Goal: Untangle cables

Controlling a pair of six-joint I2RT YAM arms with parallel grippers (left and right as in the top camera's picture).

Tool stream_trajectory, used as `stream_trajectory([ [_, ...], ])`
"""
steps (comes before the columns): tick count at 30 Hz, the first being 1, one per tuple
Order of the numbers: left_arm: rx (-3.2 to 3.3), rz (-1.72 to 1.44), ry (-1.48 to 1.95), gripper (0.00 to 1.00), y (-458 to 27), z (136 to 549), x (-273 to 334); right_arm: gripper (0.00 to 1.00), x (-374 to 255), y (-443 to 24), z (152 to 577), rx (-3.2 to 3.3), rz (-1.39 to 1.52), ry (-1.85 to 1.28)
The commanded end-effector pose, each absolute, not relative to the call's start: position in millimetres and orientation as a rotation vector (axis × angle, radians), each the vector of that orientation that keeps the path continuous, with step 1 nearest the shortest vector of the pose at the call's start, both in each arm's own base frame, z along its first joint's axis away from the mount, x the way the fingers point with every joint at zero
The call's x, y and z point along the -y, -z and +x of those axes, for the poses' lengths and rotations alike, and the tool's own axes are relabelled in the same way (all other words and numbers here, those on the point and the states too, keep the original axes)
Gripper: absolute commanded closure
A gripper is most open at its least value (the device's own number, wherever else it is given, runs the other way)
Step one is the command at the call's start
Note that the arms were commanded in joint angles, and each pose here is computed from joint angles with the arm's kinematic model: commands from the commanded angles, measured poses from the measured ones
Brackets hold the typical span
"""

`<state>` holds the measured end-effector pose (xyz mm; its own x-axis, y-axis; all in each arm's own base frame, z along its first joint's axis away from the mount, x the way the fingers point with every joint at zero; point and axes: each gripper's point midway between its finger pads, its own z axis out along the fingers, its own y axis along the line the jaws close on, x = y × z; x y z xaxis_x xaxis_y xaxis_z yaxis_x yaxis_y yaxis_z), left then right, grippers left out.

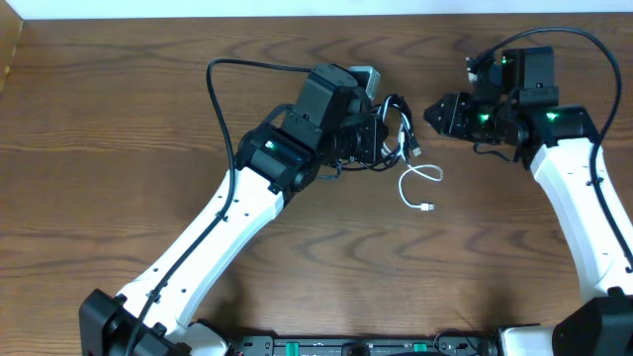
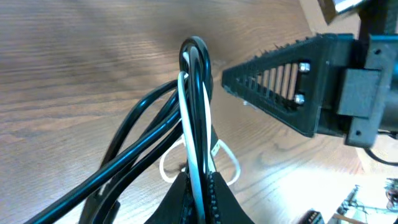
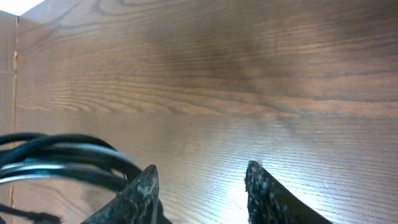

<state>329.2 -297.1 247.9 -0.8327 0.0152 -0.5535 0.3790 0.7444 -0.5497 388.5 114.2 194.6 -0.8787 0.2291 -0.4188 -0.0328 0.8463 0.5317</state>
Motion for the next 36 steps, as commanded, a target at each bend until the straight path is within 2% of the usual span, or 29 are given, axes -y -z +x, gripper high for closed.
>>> stream_trajectory([
  [1, -2.391, 0.306, 0.973, 0.93, -262, 324, 300, 0.57, -122, -195, 384, -2.553, 0.096, -0.753],
  [11, -2.358, 0.374, 1.176, 0.93, -278, 308, 319, 0.55, -118, -175, 388, -2.603, 0.116, -0.687],
  [17, -2.352, 0.434, 1.275, 0.93, -284, 296, 326, 0.53, -154, -184, 383, -2.527, -0.173, -0.937],
  [24, -2.344, 0.456, 1.365, 0.92, -290, 293, 323, 0.51, -184, -228, 360, -2.257, -0.529, -1.297],
  [36, -2.334, 0.359, 1.366, 0.93, -292, 318, 294, 0.51, -162, -227, 370, -2.289, -0.407, -1.272],
])
